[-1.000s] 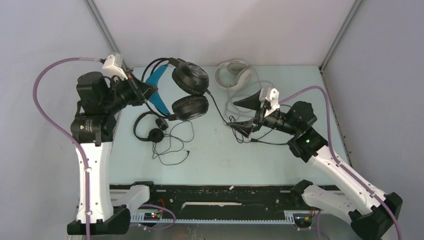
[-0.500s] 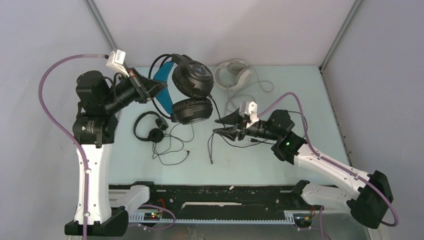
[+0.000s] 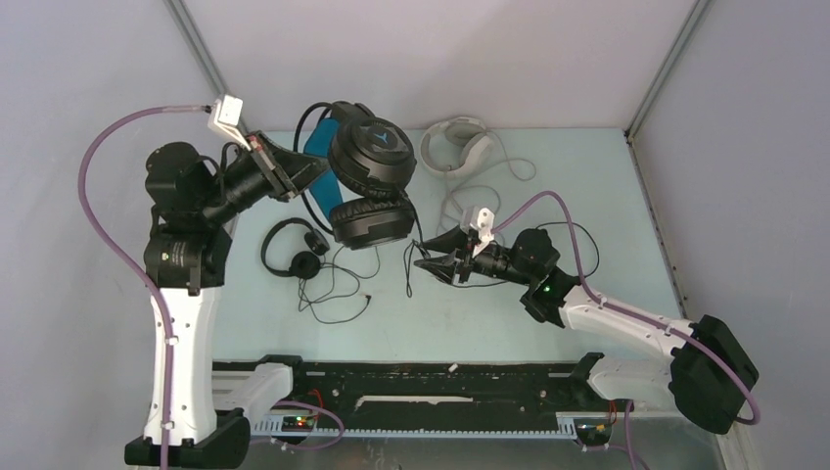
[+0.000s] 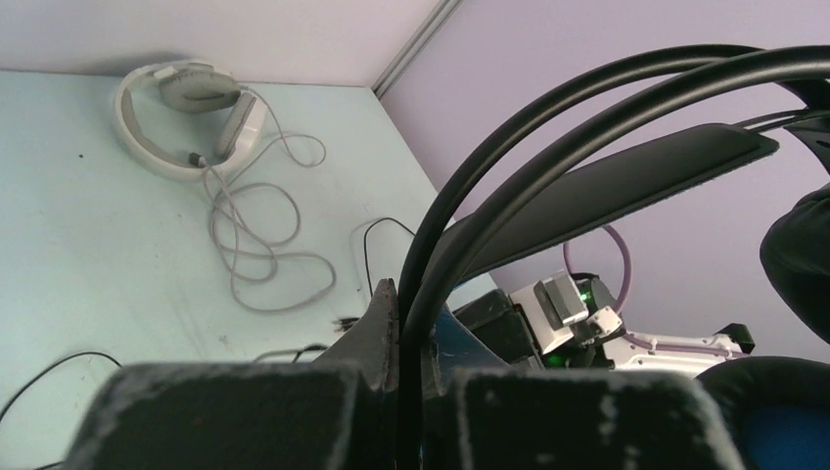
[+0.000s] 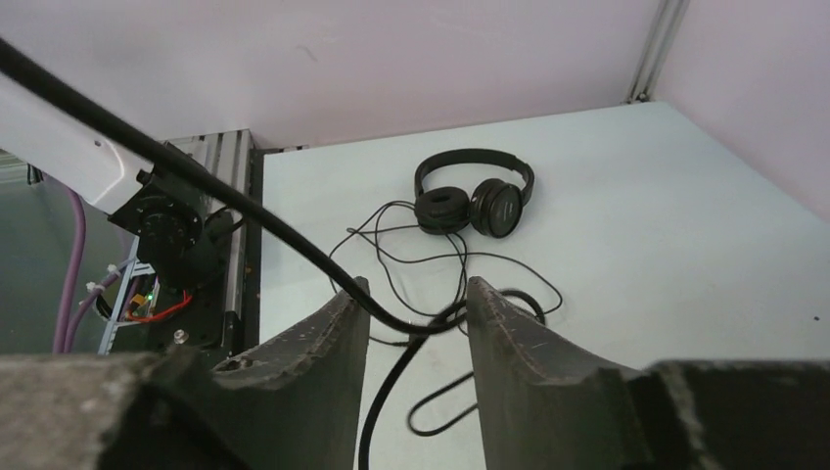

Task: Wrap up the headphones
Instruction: Wrap the headphones cable around the headphones.

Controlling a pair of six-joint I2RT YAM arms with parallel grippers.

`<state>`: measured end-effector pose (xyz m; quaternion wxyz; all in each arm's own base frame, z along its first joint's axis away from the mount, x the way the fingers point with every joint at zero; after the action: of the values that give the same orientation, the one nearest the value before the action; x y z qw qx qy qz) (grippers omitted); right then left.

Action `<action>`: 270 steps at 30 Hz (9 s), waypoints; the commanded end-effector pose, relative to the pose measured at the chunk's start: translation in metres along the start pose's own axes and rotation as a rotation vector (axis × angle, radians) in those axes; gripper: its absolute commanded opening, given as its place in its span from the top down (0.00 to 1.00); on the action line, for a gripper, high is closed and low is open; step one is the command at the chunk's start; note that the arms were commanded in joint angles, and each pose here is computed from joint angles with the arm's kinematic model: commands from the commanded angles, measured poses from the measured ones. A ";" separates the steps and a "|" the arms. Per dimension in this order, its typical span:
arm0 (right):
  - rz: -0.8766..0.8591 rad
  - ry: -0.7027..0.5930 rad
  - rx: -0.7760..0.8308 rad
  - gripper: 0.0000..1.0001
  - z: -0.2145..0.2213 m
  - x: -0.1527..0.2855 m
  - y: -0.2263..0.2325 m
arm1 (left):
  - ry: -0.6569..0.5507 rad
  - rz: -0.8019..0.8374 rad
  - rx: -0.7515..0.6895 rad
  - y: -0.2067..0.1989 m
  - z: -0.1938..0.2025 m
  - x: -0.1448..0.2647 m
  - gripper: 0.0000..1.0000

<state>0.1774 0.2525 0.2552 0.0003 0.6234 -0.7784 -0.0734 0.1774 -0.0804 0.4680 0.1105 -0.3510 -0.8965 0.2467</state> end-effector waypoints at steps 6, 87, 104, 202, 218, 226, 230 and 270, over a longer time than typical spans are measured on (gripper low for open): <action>-0.060 -0.172 0.049 0.48 -0.030 -0.010 0.013 | 0.023 0.010 0.018 0.000 0.014 0.000 1.00; 0.087 0.253 -0.571 1.00 -0.065 0.064 0.023 | 0.633 -0.327 -1.214 0.011 0.120 -0.053 1.00; -0.066 0.166 -0.695 1.00 -0.084 0.044 0.019 | 0.629 -0.300 -1.207 0.017 0.135 -0.060 1.00; 0.430 0.136 -0.276 1.00 0.024 0.043 0.015 | -0.152 -0.507 0.075 0.011 0.012 -0.041 1.00; 1.199 0.137 -0.738 1.00 0.090 0.178 -0.058 | -0.305 -0.299 0.185 0.004 -0.024 -0.008 1.00; 1.401 -0.043 -0.842 1.00 0.092 0.234 -0.067 | -0.342 -0.337 0.129 -0.001 -0.032 0.005 1.00; 1.309 -0.060 -0.845 1.00 0.095 0.226 -0.070 | -0.330 -0.255 0.152 -0.005 -0.029 0.001 1.00; 1.095 0.043 -0.652 0.44 -0.016 0.164 -0.015 | -0.183 -0.446 0.083 0.039 -0.007 -0.018 1.00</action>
<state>0.1621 0.0893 0.2323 0.2483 0.1146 -0.9222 -0.2734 0.2218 -0.0710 0.4151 0.1672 -0.1143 -0.9369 0.2851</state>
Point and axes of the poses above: each gripper's point midway between its finger pads, its own x axis back along the fingers, its own y axis along the line the jaws close on, z = x × y, the point moved 9 cm from there along x, back along the fingers, and after that the axes turned 6 degrees about -x, right-handed, at the moved point
